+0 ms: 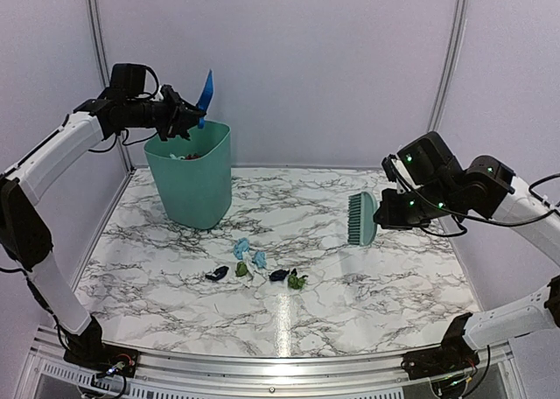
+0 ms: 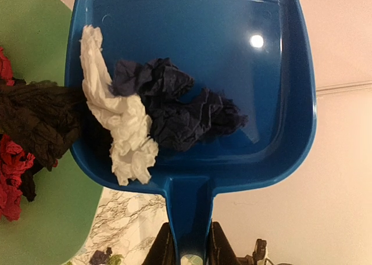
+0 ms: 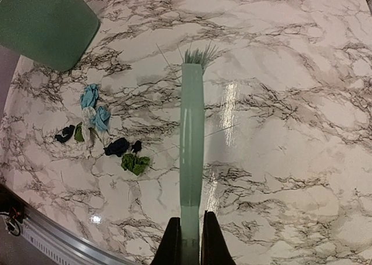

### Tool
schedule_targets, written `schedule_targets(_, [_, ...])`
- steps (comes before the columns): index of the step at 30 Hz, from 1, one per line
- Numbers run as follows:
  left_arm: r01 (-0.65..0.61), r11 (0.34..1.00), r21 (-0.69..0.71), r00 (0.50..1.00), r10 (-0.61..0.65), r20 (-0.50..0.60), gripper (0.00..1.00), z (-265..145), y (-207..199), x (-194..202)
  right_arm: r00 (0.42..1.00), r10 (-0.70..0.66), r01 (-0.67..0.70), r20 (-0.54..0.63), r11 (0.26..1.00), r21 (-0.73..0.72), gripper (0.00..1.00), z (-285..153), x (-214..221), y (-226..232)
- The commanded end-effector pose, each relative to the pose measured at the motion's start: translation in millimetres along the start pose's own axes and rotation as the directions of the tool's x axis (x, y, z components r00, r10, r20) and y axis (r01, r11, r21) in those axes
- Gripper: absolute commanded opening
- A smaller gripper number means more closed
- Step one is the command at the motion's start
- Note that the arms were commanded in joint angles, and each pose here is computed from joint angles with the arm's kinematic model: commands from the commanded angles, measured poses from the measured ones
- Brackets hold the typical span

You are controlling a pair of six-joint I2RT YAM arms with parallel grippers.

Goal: Sweep away the paper scraps from the table

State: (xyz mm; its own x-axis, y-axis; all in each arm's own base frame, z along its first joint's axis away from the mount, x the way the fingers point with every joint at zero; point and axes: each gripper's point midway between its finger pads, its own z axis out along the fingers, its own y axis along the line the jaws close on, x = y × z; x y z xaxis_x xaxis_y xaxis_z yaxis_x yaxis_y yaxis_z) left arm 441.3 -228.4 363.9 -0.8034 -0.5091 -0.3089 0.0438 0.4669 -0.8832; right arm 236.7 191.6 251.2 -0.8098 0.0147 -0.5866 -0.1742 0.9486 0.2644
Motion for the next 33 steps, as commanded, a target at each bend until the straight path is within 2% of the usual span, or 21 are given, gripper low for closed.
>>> schedule_targets(1, [0.008, 0.987, 0.163, 0.998, -0.017, 0.052, 0.0, -18, -43, -13, 0.999, 0.011, -0.01, 0.05, 0.999, -0.031, 0.0, -9, -10, 3])
schedule_targets(8, [0.123, 0.917, 0.38, 0.985, -0.158, 0.062, 0.0, -31, -64, -19, 0.998, 0.001, 0.002, 0.055, 0.999, -0.048, 0.0, -12, -8, 3])
schedule_targets(18, [0.163, 0.892, 0.422, 0.976, -0.209, 0.065, 0.0, -42, -76, -23, 0.999, 0.017, -0.013, 0.048, 0.998, -0.066, 0.0, -17, -1, 1])
schedule_targets(23, [0.193, 0.849, 0.492, 0.968, -0.248, 0.047, 0.0, -51, -86, -24, 0.998, 0.024, -0.02, 0.054, 0.996, -0.089, 0.0, -20, -2, 4])
schedule_targets(28, [0.252, 0.832, 0.495, 0.959, -0.284, -0.01, 0.0, -52, -85, -18, 0.997, 0.029, -0.021, 0.065, 0.991, -0.13, 0.0, -22, -11, 15])
schedule_targets(33, [0.222, 0.83, 0.512, 0.966, -0.257, -0.002, 0.0, -69, -90, -9, 0.997, 0.053, -0.041, 0.055, 0.978, -0.204, 0.0, -18, -22, 38])
